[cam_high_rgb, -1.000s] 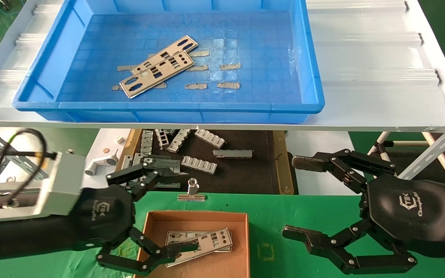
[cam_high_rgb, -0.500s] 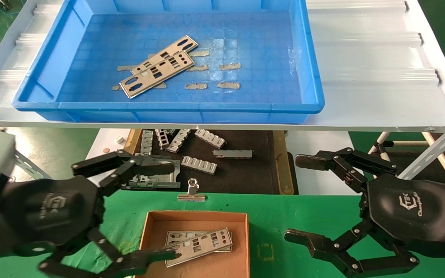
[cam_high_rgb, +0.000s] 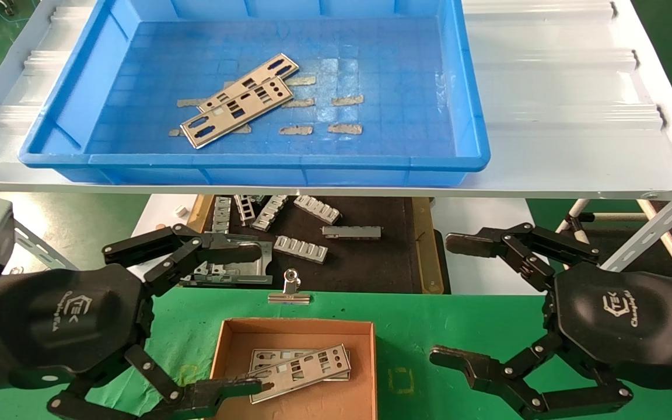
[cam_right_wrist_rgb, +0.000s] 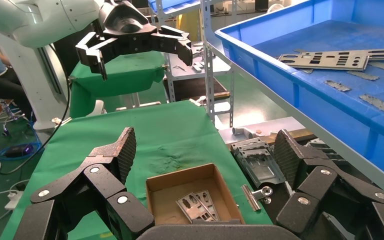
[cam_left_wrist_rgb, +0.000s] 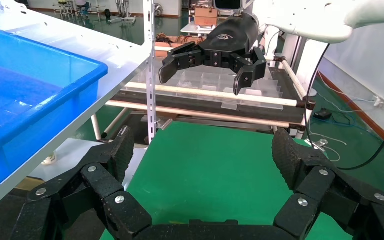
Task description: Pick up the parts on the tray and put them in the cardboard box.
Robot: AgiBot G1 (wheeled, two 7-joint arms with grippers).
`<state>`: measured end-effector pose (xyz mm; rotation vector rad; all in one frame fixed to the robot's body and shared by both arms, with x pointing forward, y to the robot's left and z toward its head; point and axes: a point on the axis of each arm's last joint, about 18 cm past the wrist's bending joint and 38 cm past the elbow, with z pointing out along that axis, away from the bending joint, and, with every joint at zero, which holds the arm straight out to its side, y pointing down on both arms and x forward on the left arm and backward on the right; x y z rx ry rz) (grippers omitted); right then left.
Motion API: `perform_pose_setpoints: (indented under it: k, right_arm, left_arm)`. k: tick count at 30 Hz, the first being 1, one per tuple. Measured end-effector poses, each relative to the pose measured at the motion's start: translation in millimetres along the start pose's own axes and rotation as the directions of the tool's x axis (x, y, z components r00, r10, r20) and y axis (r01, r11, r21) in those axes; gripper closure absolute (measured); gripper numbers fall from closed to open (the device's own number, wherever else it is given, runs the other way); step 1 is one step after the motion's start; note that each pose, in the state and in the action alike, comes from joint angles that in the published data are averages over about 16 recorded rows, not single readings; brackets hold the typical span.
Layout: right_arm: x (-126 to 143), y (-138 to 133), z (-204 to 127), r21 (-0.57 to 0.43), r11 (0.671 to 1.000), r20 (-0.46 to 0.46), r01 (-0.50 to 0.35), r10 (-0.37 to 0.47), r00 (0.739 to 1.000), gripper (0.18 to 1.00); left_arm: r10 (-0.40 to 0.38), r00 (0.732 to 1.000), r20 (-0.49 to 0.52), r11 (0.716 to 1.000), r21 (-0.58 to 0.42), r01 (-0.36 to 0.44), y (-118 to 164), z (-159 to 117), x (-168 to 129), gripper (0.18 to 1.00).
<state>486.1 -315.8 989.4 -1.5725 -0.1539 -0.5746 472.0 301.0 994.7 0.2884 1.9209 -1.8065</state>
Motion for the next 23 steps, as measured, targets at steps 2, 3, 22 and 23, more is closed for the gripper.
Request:
perform_pose_setpoints:
  k: [2, 3, 22, 23]
  right_arm:
    - [0.0, 0.0, 0.0, 0.000, 1.000, 0.000, 0.000, 0.000, 1.000, 0.178]
    - [0.0, 0.0, 0.0, 0.000, 1.000, 0.000, 0.000, 0.000, 1.000, 0.178]
    - [0.0, 0.0, 0.0, 0.000, 1.000, 0.000, 0.000, 0.000, 1.000, 0.178]
    - [0.0, 0.0, 0.0, 0.000, 1.000, 0.000, 0.000, 0.000, 1.000, 0.178]
  left_arm:
    - [0.000, 1.000, 0.001, 1.000, -0.001, 0.000, 0.6, 0.3, -0.2, 0.184]
    - [0.000, 1.000, 0.001, 1.000, -0.002, 0.000, 0.9, 0.4, -0.3, 0.184]
    - [-0.002, 1.000, 0.006, 1.000, -0.007, 0.002, 3.2, 1.4, -1.3, 0.184]
    - [-0.002, 1.000, 0.006, 1.000, -0.007, 0.002, 3.2, 1.4, -1.3, 0.184]
